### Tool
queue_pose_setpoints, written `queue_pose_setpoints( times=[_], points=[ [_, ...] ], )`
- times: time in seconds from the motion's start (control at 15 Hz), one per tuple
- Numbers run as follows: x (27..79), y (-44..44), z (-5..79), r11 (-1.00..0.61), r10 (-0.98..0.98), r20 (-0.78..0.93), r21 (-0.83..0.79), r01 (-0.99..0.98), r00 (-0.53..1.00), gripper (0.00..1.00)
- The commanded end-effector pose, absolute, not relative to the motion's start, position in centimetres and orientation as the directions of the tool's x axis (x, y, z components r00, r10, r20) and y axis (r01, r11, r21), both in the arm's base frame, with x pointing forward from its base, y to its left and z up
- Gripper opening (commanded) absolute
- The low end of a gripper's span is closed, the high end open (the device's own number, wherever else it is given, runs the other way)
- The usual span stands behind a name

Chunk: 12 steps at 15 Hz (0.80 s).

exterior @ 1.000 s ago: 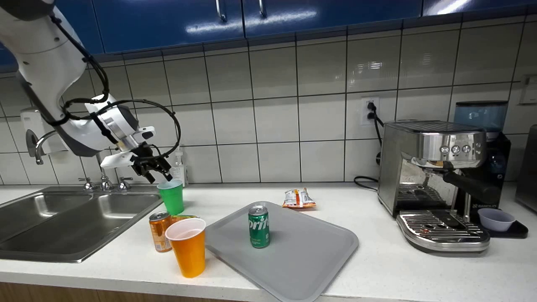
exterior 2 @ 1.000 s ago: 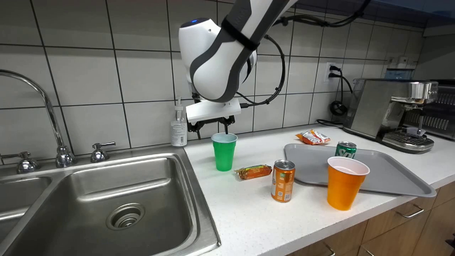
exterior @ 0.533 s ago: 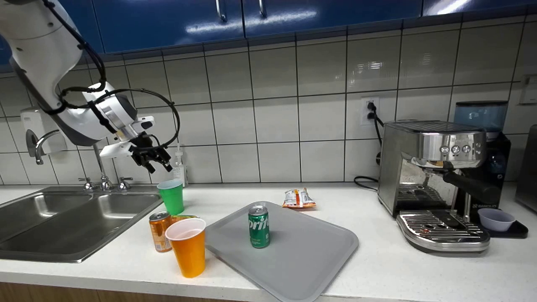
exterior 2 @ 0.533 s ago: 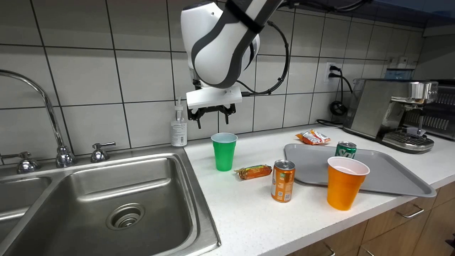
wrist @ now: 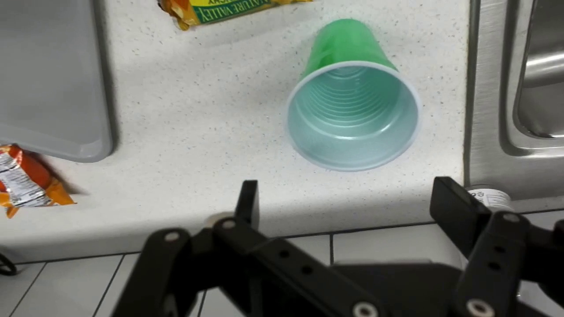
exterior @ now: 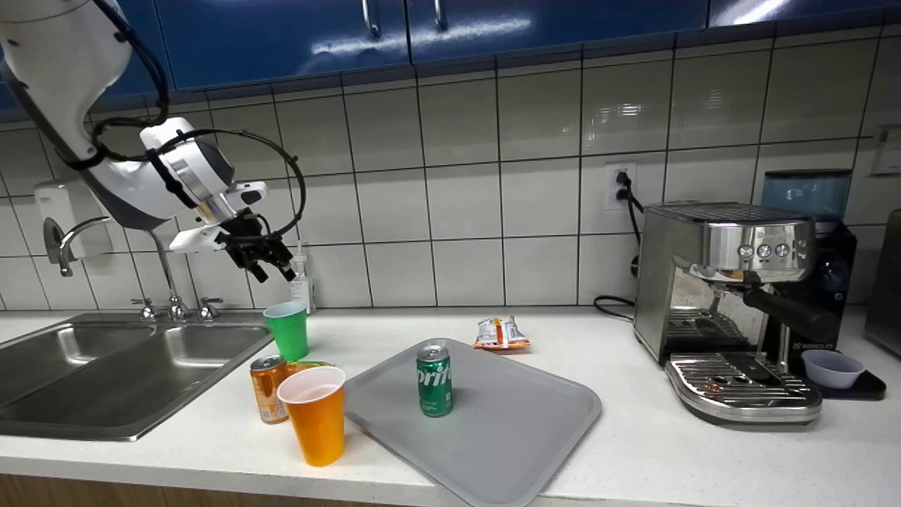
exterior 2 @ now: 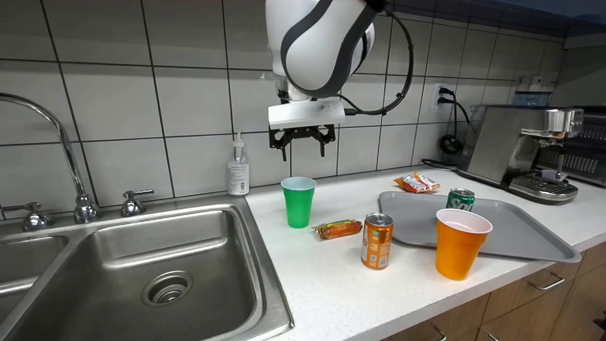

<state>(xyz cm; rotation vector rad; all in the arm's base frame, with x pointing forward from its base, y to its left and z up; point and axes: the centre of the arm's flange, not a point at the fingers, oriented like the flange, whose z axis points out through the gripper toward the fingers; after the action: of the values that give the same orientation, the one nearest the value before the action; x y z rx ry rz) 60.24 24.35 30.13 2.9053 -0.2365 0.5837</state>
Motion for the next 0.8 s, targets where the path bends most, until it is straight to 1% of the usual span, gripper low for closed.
queue_pose_setpoints(
  times=[0.0, 0.73],
  points=[
    [57.4, 20.8, 31.8, -0.963, -0.174, 0.388, 0.128, -0.239, 0.905, 1.00],
    [53.7, 10.6, 33.8, -0.948, -0.250, 0.367, 0.096, -0.304, 0.896, 1.00]
  ],
)
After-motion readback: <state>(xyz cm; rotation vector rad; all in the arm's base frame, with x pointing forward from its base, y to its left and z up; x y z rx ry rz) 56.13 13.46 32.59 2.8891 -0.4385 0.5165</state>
